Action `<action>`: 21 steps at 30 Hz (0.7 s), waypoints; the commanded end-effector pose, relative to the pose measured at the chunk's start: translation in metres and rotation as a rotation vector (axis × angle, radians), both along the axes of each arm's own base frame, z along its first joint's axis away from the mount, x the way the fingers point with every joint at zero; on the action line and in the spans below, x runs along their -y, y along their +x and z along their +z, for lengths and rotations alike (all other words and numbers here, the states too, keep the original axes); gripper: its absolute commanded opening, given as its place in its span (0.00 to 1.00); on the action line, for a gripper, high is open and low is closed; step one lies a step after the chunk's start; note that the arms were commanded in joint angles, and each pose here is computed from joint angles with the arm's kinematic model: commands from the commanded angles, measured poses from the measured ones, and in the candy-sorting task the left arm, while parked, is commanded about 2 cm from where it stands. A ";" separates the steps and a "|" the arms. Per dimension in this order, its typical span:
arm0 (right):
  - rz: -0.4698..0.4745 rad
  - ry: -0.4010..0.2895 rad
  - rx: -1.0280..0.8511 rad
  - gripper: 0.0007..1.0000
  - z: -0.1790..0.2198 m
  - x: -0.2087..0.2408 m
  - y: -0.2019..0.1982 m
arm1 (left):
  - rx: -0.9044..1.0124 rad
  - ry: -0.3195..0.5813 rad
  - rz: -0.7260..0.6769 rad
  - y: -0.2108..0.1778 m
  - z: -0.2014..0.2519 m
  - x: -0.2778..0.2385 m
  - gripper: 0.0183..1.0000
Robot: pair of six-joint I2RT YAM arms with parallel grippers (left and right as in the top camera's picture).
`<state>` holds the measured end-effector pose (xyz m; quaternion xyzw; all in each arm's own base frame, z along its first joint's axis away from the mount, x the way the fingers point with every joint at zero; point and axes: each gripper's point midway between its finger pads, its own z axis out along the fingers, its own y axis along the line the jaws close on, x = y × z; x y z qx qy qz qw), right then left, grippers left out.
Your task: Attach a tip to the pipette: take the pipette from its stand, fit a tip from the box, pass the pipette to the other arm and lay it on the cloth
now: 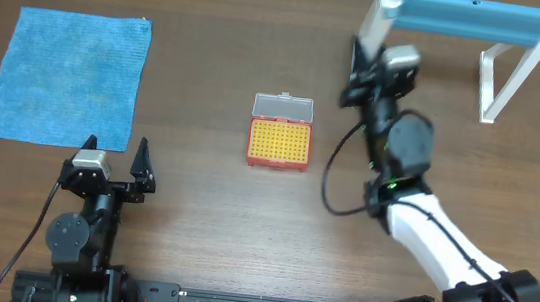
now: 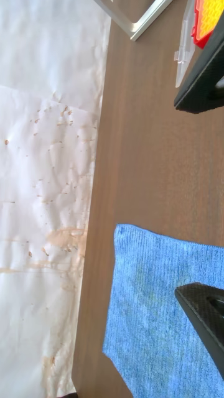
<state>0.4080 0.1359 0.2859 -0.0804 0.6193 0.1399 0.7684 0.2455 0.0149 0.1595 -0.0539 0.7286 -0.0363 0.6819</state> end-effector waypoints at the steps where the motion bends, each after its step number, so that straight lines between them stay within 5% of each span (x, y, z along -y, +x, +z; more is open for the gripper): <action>1: 0.239 -0.001 0.069 0.08 -0.017 -0.064 -0.040 | -0.001 -0.008 0.014 0.000 -0.001 -0.003 0.88; 7: 0.387 -0.018 0.073 0.08 -0.046 -0.105 -0.055 | -0.001 -0.008 0.014 0.000 -0.001 -0.003 0.88; 21: 0.485 -0.063 -0.050 0.08 -0.100 -0.132 -0.060 | -0.001 -0.008 0.014 0.000 -0.001 -0.003 0.88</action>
